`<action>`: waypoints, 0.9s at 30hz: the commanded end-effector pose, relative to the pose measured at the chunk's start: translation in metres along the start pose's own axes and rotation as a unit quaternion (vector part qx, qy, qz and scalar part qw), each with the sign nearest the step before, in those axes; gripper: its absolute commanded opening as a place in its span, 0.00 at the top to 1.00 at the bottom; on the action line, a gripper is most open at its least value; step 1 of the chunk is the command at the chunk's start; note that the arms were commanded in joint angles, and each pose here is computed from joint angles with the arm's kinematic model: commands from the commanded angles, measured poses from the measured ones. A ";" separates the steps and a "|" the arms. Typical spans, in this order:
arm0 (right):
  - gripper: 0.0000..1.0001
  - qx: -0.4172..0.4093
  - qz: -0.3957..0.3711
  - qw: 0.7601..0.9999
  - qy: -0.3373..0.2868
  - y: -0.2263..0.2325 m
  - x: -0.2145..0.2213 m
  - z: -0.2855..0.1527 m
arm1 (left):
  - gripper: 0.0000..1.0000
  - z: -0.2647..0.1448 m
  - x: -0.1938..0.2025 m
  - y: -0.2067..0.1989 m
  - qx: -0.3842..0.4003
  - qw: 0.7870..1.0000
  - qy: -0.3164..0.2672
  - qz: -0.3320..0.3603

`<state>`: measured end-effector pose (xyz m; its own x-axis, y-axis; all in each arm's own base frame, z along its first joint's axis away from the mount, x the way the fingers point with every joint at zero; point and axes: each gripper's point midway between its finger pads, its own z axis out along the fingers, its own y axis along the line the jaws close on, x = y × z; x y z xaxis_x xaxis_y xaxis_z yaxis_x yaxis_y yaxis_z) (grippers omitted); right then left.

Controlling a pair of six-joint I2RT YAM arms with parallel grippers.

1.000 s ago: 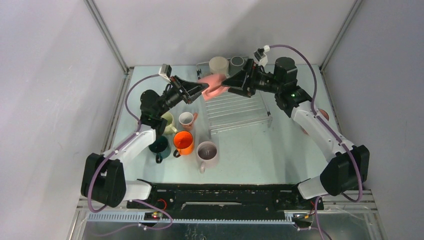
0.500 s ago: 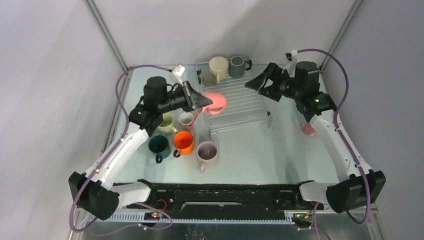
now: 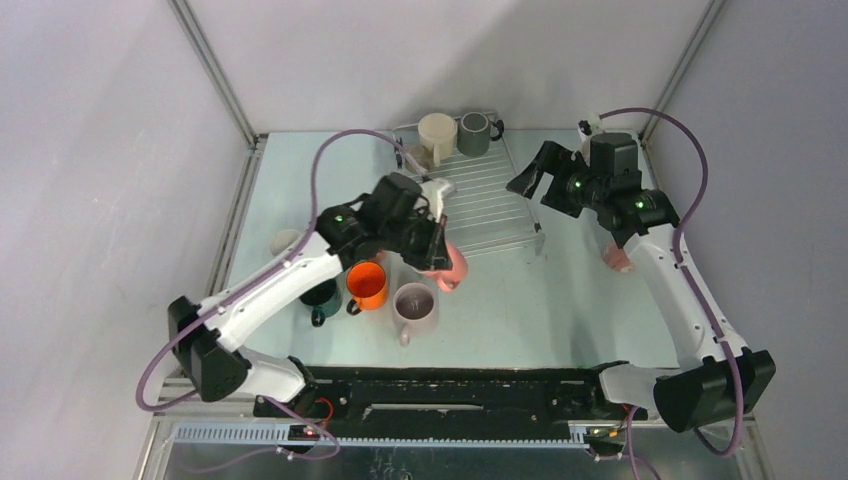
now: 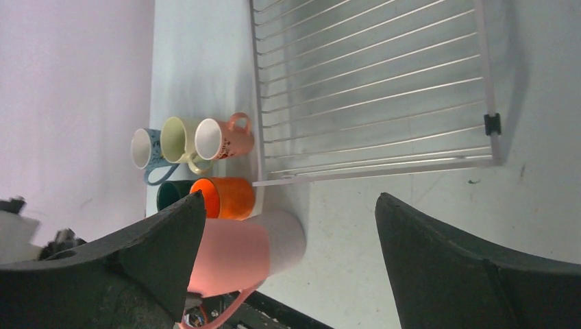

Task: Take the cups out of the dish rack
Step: Place the cup at the center of the board.

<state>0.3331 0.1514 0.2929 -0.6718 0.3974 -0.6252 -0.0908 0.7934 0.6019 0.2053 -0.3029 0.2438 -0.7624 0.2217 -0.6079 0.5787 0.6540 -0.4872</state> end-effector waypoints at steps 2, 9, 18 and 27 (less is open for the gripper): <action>0.00 0.021 -0.020 0.999 -0.036 -0.001 -0.015 -0.022 | 1.00 0.014 -0.017 -0.022 -0.021 0.995 -0.006 0.095; 0.00 0.039 -0.017 0.998 -0.037 -0.008 -0.014 -0.026 | 1.00 0.053 0.000 -0.026 -0.055 0.987 0.047 0.142; 0.00 0.058 -0.010 0.998 -0.033 -0.019 -0.010 -0.027 | 1.00 0.094 0.026 -0.017 -0.086 0.977 0.100 0.167; 0.00 0.064 -0.003 0.998 -0.028 -0.026 -0.006 -0.024 | 1.00 0.116 0.047 -0.006 -0.108 0.969 0.133 0.177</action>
<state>0.3231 0.1224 0.2818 -0.6626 0.4142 -0.6241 0.0187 0.8421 0.5390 0.1863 -0.3621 0.1224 -0.6475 0.6338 -0.4232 0.7397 0.6564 -0.1486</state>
